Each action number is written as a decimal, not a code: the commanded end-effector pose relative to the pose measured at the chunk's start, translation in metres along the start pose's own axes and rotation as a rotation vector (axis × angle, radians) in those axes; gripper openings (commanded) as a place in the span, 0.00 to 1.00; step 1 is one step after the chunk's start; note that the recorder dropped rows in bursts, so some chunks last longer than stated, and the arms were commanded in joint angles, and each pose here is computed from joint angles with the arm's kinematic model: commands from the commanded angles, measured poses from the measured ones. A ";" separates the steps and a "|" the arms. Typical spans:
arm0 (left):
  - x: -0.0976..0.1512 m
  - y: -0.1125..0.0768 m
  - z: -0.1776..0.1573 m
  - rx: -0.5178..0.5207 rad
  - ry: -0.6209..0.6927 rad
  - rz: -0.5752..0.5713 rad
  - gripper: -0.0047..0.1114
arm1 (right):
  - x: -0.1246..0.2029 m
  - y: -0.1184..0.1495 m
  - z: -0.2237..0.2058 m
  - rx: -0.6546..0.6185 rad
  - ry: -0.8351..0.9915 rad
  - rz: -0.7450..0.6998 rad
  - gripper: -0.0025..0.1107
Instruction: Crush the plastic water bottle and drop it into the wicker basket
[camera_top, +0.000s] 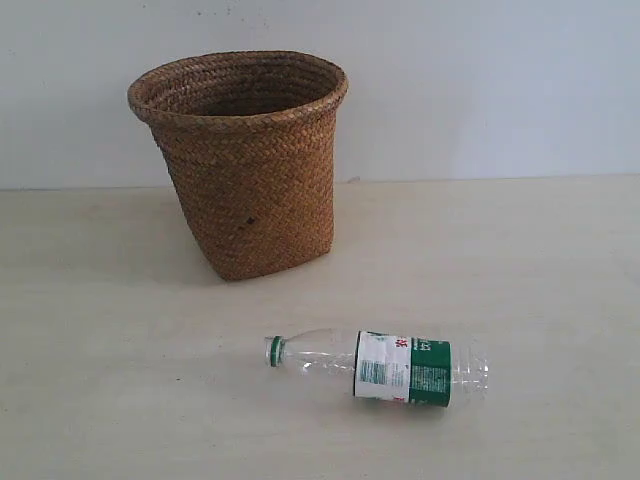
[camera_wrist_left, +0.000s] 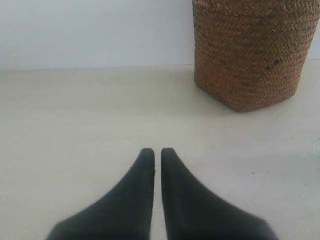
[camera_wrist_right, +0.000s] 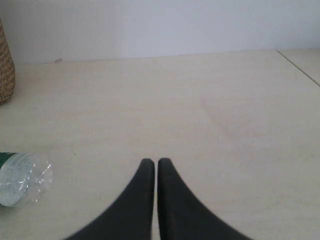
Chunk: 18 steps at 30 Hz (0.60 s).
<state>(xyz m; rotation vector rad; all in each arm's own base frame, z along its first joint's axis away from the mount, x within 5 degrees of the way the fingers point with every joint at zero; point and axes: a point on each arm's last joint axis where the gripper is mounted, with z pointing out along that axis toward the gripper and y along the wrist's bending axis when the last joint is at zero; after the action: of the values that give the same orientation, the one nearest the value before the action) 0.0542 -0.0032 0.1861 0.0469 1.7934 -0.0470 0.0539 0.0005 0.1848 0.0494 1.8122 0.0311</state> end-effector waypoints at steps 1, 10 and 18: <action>0.001 0.000 0.000 0.000 -0.004 -0.004 0.08 | 0.001 0.000 0.000 0.000 -0.008 0.002 0.02; 0.001 0.000 0.000 0.000 -0.002 -0.004 0.08 | 0.001 0.000 0.000 0.000 -0.008 0.002 0.02; 0.000 0.000 0.000 0.000 -0.014 -0.004 0.08 | 0.001 0.000 0.000 0.000 -0.008 0.002 0.02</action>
<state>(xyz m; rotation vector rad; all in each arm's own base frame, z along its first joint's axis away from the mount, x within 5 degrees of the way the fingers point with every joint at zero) 0.0542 -0.0032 0.1861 0.0469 1.7934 -0.0470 0.0539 0.0005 0.1848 0.0494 1.8122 0.0311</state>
